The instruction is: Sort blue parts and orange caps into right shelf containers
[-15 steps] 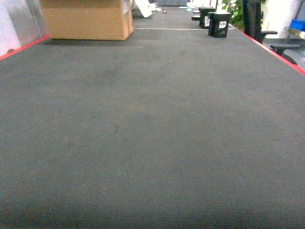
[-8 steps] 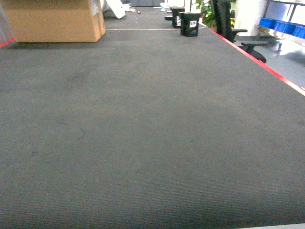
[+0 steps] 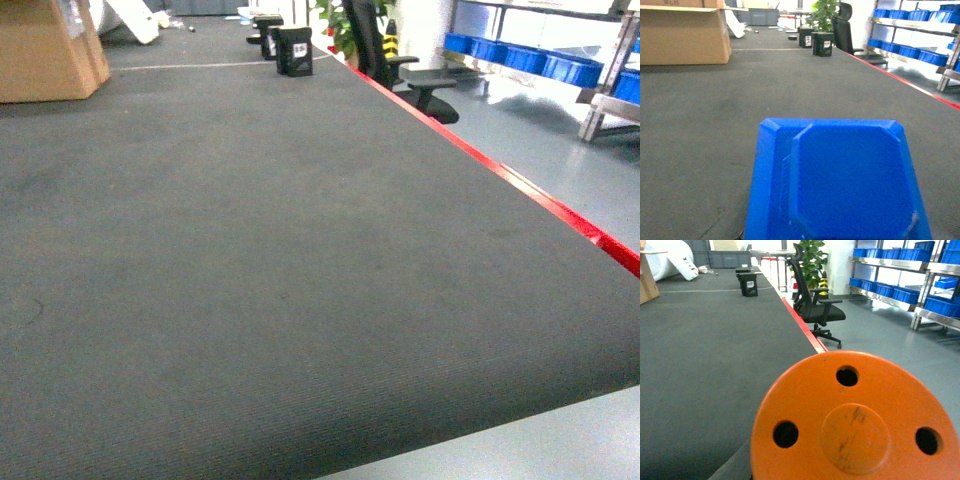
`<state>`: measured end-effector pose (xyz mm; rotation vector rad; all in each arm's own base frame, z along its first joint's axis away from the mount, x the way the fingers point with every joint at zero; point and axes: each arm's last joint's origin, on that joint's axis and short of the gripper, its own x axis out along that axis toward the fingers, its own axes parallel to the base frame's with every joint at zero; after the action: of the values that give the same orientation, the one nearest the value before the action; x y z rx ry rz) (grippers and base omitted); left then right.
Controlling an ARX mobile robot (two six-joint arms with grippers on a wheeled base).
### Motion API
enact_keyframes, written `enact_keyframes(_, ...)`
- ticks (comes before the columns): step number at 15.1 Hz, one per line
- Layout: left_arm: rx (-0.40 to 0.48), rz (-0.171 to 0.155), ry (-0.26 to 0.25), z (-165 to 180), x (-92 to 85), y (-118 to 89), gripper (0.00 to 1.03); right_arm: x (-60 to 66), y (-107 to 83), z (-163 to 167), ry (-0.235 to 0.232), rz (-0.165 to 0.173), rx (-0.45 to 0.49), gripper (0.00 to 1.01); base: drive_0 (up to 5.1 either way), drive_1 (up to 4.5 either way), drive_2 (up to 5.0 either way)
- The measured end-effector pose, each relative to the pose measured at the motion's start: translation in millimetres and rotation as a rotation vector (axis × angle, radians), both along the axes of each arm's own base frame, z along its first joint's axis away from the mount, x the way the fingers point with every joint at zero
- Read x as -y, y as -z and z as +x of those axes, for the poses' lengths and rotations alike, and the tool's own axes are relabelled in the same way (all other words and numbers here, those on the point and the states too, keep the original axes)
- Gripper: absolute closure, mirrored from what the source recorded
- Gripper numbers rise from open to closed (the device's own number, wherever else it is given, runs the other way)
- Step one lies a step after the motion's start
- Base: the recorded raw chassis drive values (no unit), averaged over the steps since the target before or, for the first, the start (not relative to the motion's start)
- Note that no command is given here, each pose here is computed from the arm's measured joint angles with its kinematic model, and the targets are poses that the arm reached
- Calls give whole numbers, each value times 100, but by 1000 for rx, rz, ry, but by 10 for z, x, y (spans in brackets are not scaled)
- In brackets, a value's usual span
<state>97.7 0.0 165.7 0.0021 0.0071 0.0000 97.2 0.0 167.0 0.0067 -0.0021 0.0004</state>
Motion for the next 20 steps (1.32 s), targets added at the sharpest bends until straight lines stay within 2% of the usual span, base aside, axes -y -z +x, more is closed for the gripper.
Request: enact_keyframes(20,0,0,0,0,0,0,60,0,0,0,0,0,0,55,-158,-158,-158)
